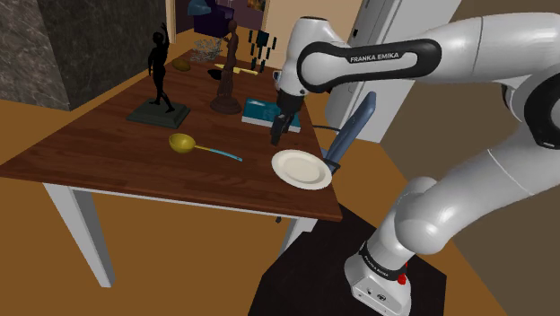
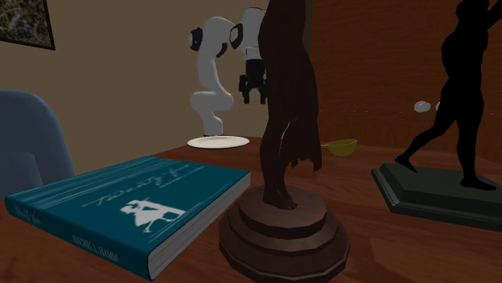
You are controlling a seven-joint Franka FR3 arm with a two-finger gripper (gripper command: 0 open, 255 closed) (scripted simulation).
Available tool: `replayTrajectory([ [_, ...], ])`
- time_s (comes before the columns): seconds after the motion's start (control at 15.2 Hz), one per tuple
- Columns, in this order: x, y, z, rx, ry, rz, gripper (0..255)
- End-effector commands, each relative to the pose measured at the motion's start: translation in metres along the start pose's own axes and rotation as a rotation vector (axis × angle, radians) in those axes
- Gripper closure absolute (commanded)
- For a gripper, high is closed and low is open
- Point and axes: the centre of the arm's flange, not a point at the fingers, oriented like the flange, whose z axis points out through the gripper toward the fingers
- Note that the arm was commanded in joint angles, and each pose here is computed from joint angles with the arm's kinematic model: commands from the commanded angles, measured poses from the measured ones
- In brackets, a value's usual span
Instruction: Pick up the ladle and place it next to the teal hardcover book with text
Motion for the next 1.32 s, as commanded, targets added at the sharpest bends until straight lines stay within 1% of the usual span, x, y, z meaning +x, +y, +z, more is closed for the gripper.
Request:
replayTrajectory([
  [0.0,0.022,-0.003,0.012,-0.011,0.01,-0.035,0],
  [0.59,0.124,-0.02,0.06,-0.058,0.049,-0.189,0],
  [1.25,0.234,-0.055,0.11,-0.111,0.092,-0.36,0],
])
